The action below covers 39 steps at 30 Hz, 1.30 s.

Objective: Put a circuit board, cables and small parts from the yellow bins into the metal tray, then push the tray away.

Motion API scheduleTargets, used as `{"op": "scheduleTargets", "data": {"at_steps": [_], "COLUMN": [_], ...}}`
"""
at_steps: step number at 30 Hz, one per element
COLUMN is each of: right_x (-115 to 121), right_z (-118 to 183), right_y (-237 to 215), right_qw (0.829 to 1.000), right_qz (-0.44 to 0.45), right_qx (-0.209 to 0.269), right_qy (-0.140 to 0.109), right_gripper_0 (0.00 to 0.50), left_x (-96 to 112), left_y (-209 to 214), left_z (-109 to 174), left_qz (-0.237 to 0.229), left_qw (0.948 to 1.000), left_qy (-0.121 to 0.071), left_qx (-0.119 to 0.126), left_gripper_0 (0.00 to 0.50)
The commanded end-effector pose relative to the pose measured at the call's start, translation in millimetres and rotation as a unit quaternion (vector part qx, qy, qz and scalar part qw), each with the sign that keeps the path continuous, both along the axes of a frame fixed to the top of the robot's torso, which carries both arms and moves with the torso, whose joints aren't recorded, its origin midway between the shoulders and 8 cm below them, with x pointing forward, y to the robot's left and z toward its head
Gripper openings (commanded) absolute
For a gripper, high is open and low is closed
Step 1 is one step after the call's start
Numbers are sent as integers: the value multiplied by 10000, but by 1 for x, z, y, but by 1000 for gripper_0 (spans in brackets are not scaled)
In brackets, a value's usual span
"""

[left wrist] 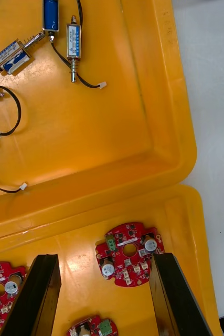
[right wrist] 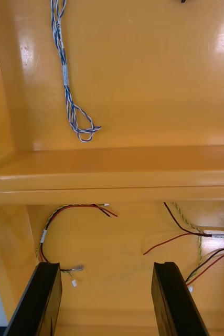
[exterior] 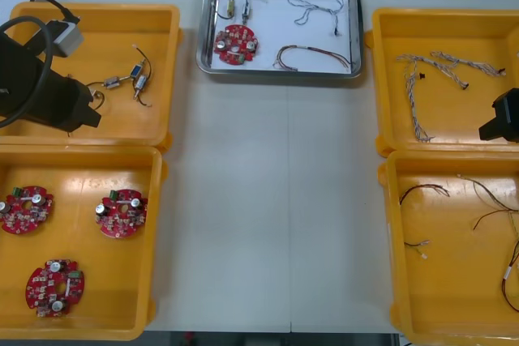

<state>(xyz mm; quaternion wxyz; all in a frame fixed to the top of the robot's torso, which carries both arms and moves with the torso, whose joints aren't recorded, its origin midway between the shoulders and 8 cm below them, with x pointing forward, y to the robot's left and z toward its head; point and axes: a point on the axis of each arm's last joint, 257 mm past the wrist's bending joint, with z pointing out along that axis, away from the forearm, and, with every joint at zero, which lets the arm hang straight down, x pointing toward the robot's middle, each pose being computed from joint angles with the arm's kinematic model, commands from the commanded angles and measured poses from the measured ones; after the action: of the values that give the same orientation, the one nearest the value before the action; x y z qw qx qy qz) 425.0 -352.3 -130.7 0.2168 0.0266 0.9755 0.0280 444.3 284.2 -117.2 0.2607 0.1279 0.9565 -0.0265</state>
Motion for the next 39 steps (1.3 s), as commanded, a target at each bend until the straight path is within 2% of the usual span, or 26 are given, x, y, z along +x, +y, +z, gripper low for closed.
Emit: {"op": "scheduleTargets", "data": {"at_steps": [1, 39], "right_x": [-4, -8], "right_z": [14, 12], "right_y": [-18, -21], "right_qw": [9993, 9991], "right_qz": [-332, -412], "right_qx": [-74, -21], "right_qy": [-148, -127], "right_gripper_0": [500, 500], "left_x": [-4, -4], "left_y": [18, 18], "left_z": [12, 12], "left_qz": [72, 72], "left_qw": [9997, 9997], "left_qy": [-144, -144], "left_qx": [185, 185], "left_gripper_0": [500, 500]}}
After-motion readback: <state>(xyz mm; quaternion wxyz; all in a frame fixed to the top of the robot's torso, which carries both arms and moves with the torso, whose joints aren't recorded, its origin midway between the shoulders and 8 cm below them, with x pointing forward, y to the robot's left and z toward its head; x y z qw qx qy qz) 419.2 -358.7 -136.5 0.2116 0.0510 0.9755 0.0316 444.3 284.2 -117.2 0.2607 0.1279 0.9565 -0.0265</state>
